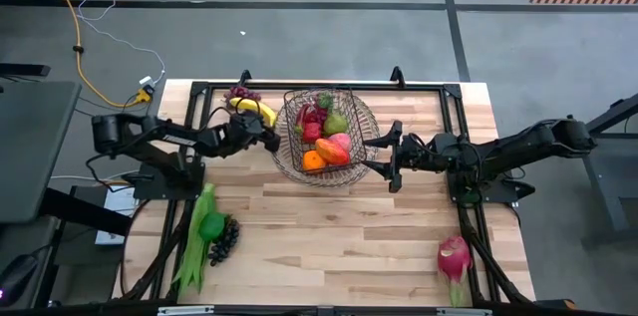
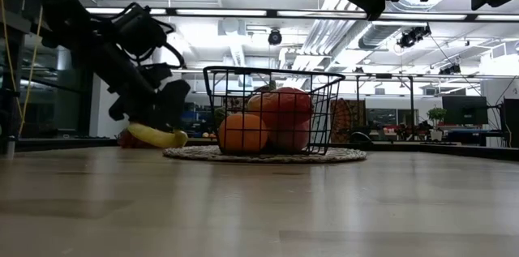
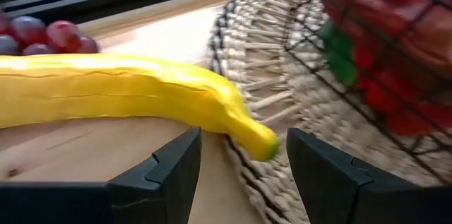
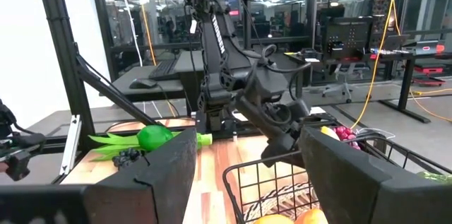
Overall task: Build produce basket
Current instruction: Put the yellow banana into the black wire basket
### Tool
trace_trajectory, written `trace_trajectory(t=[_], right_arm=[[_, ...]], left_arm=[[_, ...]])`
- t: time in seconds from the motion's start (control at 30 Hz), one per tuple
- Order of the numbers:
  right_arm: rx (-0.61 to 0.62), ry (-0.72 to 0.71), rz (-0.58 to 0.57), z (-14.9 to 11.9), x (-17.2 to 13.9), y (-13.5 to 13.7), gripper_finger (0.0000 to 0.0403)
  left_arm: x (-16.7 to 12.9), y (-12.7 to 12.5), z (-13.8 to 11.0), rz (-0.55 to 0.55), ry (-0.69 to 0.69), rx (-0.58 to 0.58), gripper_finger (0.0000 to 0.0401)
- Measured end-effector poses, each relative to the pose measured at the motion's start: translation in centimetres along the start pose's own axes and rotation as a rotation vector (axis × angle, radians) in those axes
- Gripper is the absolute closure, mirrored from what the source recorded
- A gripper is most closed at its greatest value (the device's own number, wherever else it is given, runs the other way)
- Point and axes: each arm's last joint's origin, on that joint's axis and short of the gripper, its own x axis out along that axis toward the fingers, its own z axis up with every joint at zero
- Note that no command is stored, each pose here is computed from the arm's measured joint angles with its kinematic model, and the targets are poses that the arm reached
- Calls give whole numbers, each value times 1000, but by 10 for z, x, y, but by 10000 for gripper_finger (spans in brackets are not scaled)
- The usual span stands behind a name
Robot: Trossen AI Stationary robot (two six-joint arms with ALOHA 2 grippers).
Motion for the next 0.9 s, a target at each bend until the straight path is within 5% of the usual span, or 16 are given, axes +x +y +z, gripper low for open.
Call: trace_trajectory(t=[0.63, 0.9], right_arm=[[0, 0, -2, 0, 0, 0, 159], [0, 0, -2, 0, 0, 0, 159]], left_arm=[[4, -1, 0, 14, -27, -1, 205], [4, -1, 0, 15, -21, 1, 235]])
